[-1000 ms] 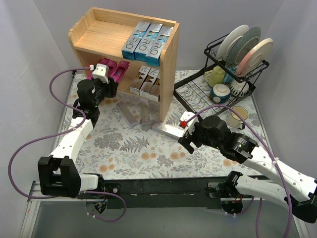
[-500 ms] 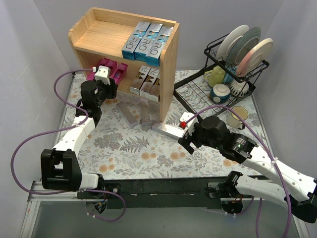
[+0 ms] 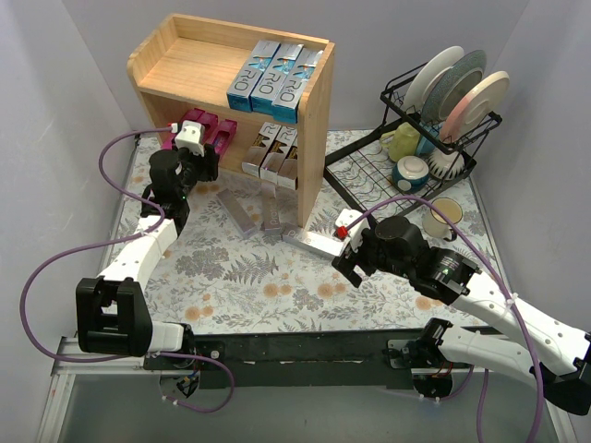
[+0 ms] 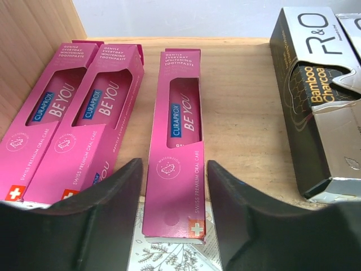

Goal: Place and organize the toothpastes onto the shelf
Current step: Place the toothpaste on the shelf.

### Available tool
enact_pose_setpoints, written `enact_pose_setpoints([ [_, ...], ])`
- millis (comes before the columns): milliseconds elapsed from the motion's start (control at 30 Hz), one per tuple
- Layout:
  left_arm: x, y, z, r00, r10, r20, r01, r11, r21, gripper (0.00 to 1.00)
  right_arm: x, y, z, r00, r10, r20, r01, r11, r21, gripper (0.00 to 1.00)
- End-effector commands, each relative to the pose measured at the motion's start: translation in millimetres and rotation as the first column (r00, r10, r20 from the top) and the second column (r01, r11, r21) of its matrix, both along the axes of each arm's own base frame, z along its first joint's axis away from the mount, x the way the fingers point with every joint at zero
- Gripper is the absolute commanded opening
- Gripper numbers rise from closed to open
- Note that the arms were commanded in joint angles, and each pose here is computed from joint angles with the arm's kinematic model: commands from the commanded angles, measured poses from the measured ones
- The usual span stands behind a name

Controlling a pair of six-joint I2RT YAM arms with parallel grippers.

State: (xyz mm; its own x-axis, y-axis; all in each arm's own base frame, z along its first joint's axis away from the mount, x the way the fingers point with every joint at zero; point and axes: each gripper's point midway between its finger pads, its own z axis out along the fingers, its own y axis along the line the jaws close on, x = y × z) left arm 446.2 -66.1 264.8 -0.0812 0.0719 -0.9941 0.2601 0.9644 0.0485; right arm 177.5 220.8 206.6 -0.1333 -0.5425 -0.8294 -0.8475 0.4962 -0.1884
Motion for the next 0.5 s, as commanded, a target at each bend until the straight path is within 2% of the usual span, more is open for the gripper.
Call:
enact_pose_setpoints([
  [0, -2.8, 5.5, 21.9, 0.998, 0.019, 0.063, -0.019, 1.0, 0.011, 0.45, 3.4, 5.0, 13.0, 1.0, 0.001, 0.031, -0.003, 0.999, 0.051, 0.95],
  [467, 13.6, 17.0, 30.8, 0.992, 0.081, 0.1, -0.085, 0.996, 0.038, 0.39, 4.4, 4.9, 11.5, 0.999, 0.001, 0.035, -0.003, 0.999, 0.045, 0.95],
])
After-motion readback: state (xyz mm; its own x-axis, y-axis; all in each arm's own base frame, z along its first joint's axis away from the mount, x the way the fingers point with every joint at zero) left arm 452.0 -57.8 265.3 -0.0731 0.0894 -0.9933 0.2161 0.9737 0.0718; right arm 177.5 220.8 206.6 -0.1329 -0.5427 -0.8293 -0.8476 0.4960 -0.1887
